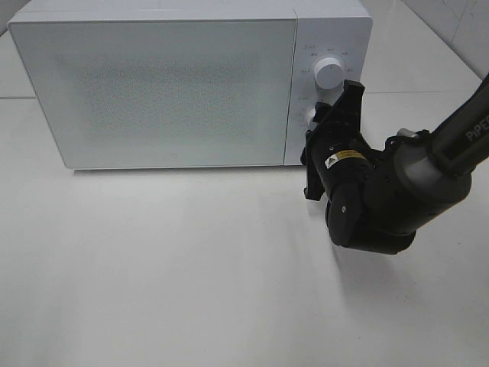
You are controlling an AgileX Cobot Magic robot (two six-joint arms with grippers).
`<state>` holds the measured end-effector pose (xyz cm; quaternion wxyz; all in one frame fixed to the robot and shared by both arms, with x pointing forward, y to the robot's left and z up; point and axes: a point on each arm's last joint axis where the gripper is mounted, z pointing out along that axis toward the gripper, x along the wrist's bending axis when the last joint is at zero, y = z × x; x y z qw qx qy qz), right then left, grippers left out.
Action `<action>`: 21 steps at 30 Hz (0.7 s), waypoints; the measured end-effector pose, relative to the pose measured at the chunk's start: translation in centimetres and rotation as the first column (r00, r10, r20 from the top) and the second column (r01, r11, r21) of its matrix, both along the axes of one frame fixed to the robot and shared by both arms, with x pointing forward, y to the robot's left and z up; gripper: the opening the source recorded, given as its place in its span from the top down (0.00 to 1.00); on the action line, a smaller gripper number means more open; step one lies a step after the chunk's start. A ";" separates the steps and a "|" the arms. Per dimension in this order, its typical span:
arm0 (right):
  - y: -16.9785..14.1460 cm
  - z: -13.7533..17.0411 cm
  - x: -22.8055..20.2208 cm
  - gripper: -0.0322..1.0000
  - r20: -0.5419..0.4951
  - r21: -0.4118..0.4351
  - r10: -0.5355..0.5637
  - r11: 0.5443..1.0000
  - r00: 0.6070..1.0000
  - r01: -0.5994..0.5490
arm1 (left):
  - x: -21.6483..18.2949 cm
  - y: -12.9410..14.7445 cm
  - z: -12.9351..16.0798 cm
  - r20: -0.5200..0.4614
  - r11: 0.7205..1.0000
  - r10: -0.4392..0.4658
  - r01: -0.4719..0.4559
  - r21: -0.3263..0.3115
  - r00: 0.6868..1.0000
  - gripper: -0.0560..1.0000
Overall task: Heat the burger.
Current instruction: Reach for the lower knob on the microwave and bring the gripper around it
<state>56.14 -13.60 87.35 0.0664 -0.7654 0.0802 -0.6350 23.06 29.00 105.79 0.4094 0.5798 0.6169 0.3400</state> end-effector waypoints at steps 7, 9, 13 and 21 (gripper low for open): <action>0.0 0.0 0.0 0.53 0.000 -0.023 0.003 1.000 1.000 -0.003 | 0.0 0.0 0.0 0.000 1.000 0.000 0.000 0.000 1.000 0.03; -0.1 0.0 0.0 0.53 -0.001 -0.024 -0.002 1.000 1.000 0.002 | 0.0 0.0 0.0 0.000 1.000 0.000 0.000 0.000 1.000 0.03; 0.0 0.0 -0.1 0.53 -0.003 -0.039 -0.005 0.999 1.000 0.005 | 0.0 0.0 0.0 0.000 1.000 0.000 0.000 0.000 1.000 0.03; -0.1 0.0 -0.1 0.53 -0.006 -0.065 -0.018 0.998 1.000 0.018 | 0.0 0.0 0.0 0.000 1.000 0.000 0.000 0.000 1.000 0.03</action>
